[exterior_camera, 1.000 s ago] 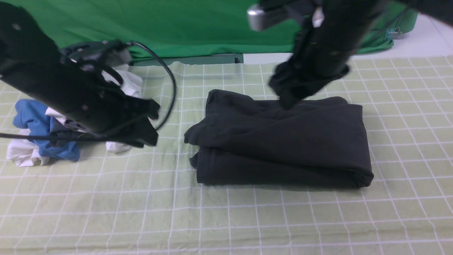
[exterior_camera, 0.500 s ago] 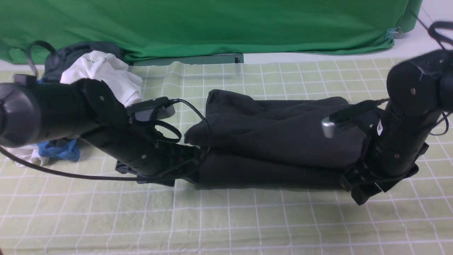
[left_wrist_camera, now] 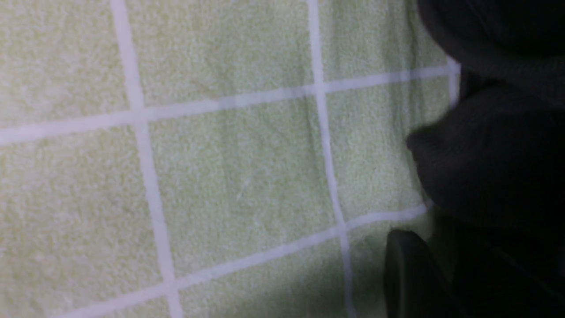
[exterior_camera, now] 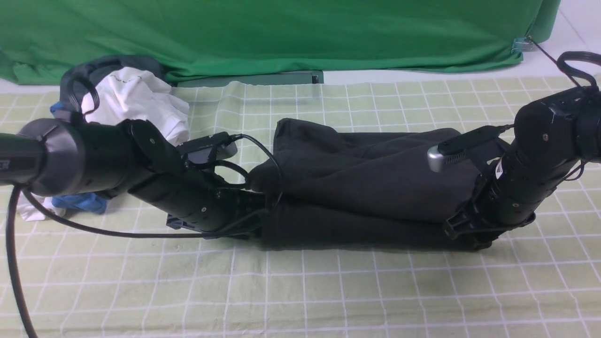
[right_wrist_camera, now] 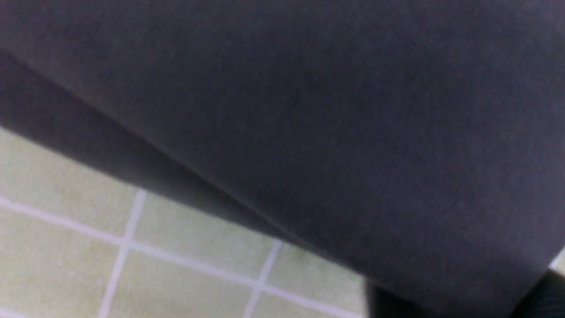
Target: Fold a long-sleeved shirt over a green coffee tablecloth.
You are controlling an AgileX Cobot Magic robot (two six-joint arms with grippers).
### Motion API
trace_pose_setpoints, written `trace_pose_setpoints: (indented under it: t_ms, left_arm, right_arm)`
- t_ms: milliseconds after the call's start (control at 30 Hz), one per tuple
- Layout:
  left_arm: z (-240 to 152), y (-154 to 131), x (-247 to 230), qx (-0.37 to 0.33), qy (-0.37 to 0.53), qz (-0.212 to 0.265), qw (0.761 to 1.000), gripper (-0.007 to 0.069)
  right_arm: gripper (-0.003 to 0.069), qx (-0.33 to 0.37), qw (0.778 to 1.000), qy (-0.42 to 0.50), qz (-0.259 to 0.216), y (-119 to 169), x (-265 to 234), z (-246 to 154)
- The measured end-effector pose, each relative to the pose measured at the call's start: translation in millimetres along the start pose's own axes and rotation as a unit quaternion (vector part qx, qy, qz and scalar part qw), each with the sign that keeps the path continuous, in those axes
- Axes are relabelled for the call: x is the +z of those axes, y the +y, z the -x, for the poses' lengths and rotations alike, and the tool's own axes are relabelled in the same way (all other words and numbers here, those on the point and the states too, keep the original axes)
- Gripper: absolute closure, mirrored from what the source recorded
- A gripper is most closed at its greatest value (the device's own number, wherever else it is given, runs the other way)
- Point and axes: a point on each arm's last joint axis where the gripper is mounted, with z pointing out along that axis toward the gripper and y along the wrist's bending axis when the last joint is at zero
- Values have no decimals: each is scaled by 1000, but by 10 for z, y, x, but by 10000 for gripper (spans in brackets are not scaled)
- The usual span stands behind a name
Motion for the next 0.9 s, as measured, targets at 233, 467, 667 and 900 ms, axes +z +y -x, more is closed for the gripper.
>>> trace_pose_setpoints:
  t_ms: [233,467,667,900]
  left_arm:
    - [-24,-67,-57,7,12,-26,1000,613]
    - [-36,-134,-179,16,14,-41,999,612]
    - [-19,-222,-385,39,-1,-51,998,587]
    - [-81,-311,-274,56,26,-55,997,437]
  right_arm:
    - [597,-4,1000,-10,-2,-5,-124,-15]
    - [597,-9,1000,-8,-1,-4,-188,-38]
    - [597,-11,1000,-8,-1,-4,-188,-39]
    - [597,-10,1000,-7,-1,-5,-188,-41]
